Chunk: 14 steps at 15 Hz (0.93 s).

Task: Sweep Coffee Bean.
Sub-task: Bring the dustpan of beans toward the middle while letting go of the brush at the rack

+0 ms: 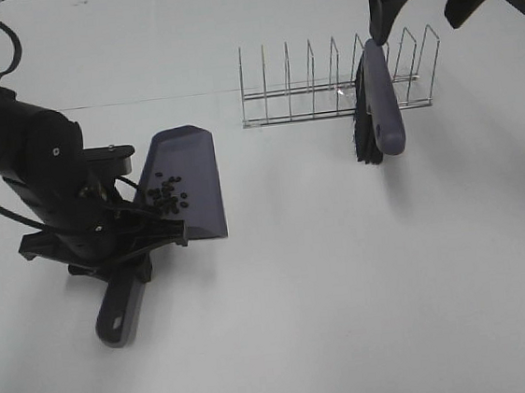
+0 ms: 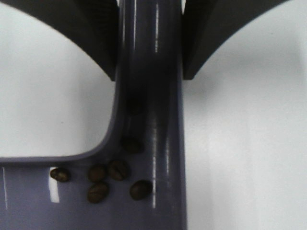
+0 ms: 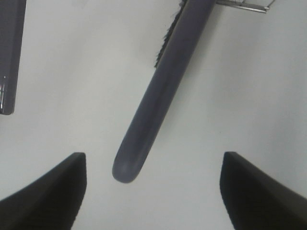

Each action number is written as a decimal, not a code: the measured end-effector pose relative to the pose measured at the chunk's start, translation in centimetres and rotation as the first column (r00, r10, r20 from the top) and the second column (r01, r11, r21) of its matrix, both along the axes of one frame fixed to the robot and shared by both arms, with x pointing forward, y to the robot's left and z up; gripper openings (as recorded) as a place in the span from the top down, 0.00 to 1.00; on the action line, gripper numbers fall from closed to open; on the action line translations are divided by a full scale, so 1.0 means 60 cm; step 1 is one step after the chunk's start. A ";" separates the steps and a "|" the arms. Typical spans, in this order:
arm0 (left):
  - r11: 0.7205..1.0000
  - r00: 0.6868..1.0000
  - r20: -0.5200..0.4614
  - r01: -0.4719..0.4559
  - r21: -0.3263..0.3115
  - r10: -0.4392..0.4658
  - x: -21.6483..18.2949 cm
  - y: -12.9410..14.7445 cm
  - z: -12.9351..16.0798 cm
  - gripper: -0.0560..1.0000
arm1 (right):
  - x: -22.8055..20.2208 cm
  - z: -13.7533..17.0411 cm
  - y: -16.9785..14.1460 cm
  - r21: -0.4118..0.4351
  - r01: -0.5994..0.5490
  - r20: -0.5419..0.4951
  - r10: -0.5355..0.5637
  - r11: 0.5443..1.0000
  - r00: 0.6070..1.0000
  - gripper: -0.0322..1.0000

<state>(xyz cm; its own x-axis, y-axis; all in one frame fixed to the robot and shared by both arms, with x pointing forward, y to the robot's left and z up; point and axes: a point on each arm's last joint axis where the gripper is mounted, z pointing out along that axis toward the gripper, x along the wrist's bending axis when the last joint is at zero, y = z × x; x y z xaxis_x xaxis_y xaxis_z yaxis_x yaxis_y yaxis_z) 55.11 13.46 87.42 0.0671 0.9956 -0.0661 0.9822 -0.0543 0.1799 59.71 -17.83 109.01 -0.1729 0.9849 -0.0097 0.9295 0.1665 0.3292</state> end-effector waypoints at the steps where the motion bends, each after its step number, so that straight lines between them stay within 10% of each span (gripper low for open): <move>1: 1.000 1.000 0.013 0.016 -0.007 -0.016 0.001 -0.011 0.005 0.62 | -0.018 0.001 -0.005 0.009 0.000 0.009 0.000 1.000 1.000 0.31; 11: 1.000 1.000 0.012 0.021 -0.024 -0.021 0.008 -0.031 -0.006 0.61 | -0.160 0.010 -0.052 0.058 0.007 0.067 -0.011 0.998 0.998 0.31; 14: 1.000 1.000 0.000 0.020 -0.022 -0.020 0.003 -0.029 0.011 0.31 | -0.178 0.006 -0.058 0.057 0.008 0.063 -0.011 0.998 0.998 0.31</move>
<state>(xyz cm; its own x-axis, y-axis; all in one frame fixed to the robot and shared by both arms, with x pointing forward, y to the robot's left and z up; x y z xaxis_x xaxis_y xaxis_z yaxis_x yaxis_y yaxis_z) 55.31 11.75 88.05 0.0866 0.9924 -0.0879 0.9809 -0.0696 0.1815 49.03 -21.33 109.38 -0.1645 0.9857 0.0353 0.9079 0.1374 0.3961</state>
